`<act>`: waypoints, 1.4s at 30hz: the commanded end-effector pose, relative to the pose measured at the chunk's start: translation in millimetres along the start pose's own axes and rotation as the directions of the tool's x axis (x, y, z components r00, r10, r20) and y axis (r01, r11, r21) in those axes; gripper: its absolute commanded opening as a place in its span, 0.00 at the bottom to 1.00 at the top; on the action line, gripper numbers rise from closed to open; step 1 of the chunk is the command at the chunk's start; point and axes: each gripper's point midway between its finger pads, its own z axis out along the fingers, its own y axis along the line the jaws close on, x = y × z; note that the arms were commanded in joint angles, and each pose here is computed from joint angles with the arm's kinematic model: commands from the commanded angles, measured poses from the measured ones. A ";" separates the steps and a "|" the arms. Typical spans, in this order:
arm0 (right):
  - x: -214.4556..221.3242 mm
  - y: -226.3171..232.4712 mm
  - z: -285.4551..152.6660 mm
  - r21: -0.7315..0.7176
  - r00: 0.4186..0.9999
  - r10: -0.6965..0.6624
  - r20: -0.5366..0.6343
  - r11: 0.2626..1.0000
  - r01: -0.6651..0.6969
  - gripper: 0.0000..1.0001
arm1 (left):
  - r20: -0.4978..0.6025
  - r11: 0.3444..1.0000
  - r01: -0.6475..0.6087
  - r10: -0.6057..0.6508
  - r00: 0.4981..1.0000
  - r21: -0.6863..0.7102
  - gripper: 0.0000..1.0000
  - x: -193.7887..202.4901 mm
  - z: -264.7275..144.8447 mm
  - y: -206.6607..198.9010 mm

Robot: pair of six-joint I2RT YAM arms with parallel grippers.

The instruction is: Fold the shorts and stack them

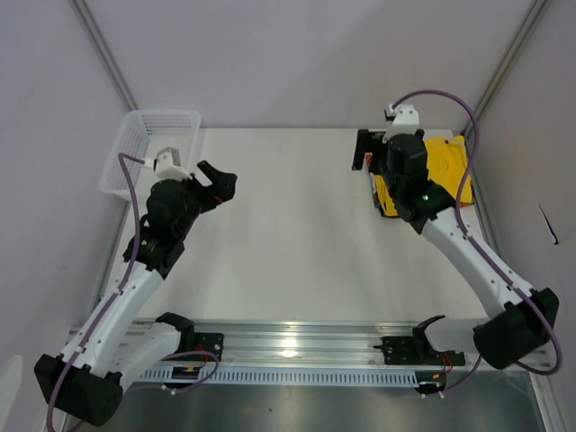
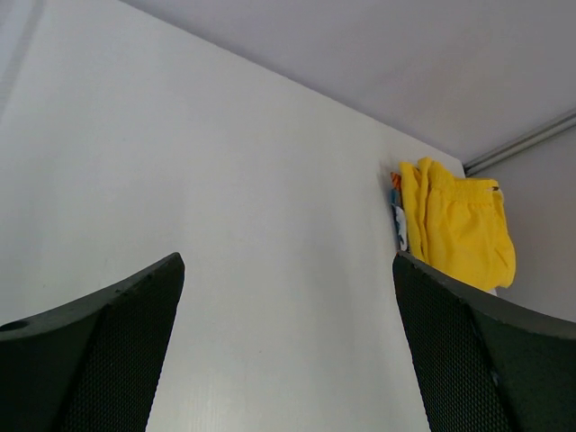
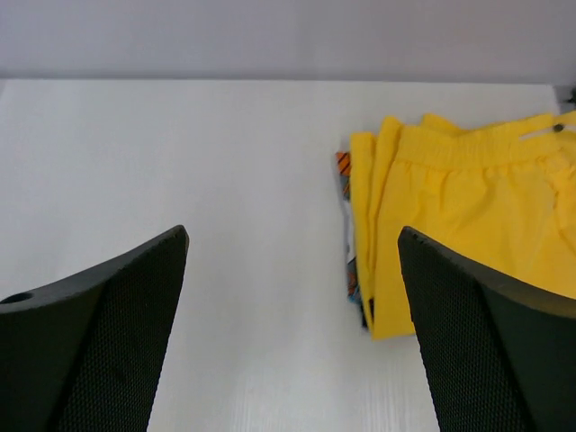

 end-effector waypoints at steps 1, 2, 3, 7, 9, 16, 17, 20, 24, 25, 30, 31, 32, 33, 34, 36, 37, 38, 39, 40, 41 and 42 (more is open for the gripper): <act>37.5 16.6 -27.1 -0.057 0.995 0.098 -0.009 0.993 -0.099 1.00 | -0.002 0.996 -0.019 0.019 1.000 -0.083 0.99 22.5 -18.9 36.0; 69.9 15.4 -33.3 -0.053 0.991 0.124 -0.056 0.991 -0.127 0.99 | -0.019 0.995 -0.020 0.018 1.000 -0.097 0.99 35.5 -22.9 46.2; 77.6 15.1 -41.2 -0.062 0.987 0.147 -0.059 0.987 -0.150 1.00 | -0.016 0.995 -0.015 0.013 1.000 -0.094 0.99 38.9 -27.2 48.8; 112.2 1.1 -78.5 -0.067 0.957 0.284 -0.065 0.955 -0.288 1.00 | -0.036 0.997 -0.006 0.003 0.999 -0.073 0.99 71.9 -43.1 68.3; 149.5 -1.0 -86.6 -0.075 0.948 0.297 -0.116 0.949 -0.307 0.99 | -0.049 0.997 -0.025 0.021 0.999 -0.077 0.99 89.4 -50.7 82.1; 212.2 -6.7 -108.5 -0.142 0.955 0.239 -0.174 0.954 -0.265 0.99 | -0.039 0.991 -0.108 0.105 0.994 -0.077 0.99 111.3 -69.3 106.8; 214.7 -6.1 -110.9 -0.155 0.956 0.233 -0.175 0.953 -0.261 1.00 | -0.021 0.992 -0.113 0.112 0.993 -0.052 0.99 110.3 -68.6 103.8; 231.1 -5.3 -113.4 -0.172 0.954 0.233 -0.187 0.949 -0.265 0.99 | -0.039 0.994 -0.082 0.079 0.996 -0.077 0.99 131.8 -67.5 119.9; 220.3 -0.3 -116.8 -0.223 0.958 0.254 -0.135 0.934 -0.279 1.00 | -0.033 0.988 -0.092 0.088 0.996 -0.125 0.99 131.4 -70.2 129.9; 220.8 -2.3 -116.6 -0.215 0.958 0.255 -0.133 0.936 -0.279 0.99 | -0.036 0.987 -0.087 0.082 0.996 -0.138 0.99 133.4 -70.1 133.1; 223.9 -1.9 -115.2 -0.211 0.956 0.256 -0.140 0.936 -0.282 0.99 | -0.046 0.985 -0.083 0.077 0.996 -0.152 0.99 134.9 -69.3 135.0; 225.5 -1.5 -114.5 -0.211 0.957 0.253 -0.144 0.937 -0.279 0.99 | -0.046 0.984 -0.085 0.079 0.996 -0.156 0.99 133.6 -69.6 134.9; 226.6 -1.6 -114.0 -0.208 0.956 0.255 -0.146 0.937 -0.281 1.00 | -0.048 0.984 -0.087 0.080 0.996 -0.153 0.99 134.5 -69.2 134.9; 225.9 -1.7 -113.2 -0.206 0.956 0.256 -0.144 0.937 -0.282 1.00 | -0.048 0.985 -0.086 0.080 0.996 -0.150 0.99 134.8 -68.9 134.4; 227.5 -1.9 -112.4 -0.203 0.956 0.253 -0.148 0.938 -0.280 1.00 | -0.046 0.986 -0.086 0.080 0.996 -0.143 0.99 134.1 -69.0 133.0; 227.8 -2.4 -111.7 -0.197 0.956 0.252 -0.150 0.940 -0.279 1.00 | -0.046 0.987 -0.088 0.082 0.996 -0.135 0.99 134.9 -69.0 132.3; 227.8 -2.6 -111.4 -0.195 0.956 0.252 -0.150 0.940 -0.278 1.00 | -0.044 0.987 -0.088 0.082 0.996 -0.134 0.99 134.6 -69.1 132.1; 227.4 -2.4 -111.5 -0.195 0.956 0.253 -0.150 0.940 -0.279 1.00 | -0.043 0.987 -0.086 0.081 0.996 -0.134 0.99 134.0 -69.3 131.7; 228.0 -3.0 -111.6 -0.192 0.955 0.254 -0.150 0.941 -0.280 1.00 | -0.045 0.987 -0.086 0.081 0.996 -0.135 0.99 134.9 -69.2 132.3; 227.7 -5.0 -111.1 -0.182 0.956 0.256 -0.146 0.943 -0.280 0.99 | -0.045 0.987 -0.086 0.081 0.996 -0.135 0.99 135.5 -68.9 132.7; 227.5 -5.8 -111.5 -0.178 0.955 0.258 -0.144 0.943 -0.282 0.99 | -0.048 0.987 -0.089 0.083 0.995 -0.137 0.99 135.7 -68.7 132.9; 227.0 -6.3 -111.6 -0.176 0.955 0.261 -0.142 0.943 -0.284 1.00 | -0.051 0.986 -0.088 0.082 0.995 -0.138 0.99 136.2 -68.3 133.1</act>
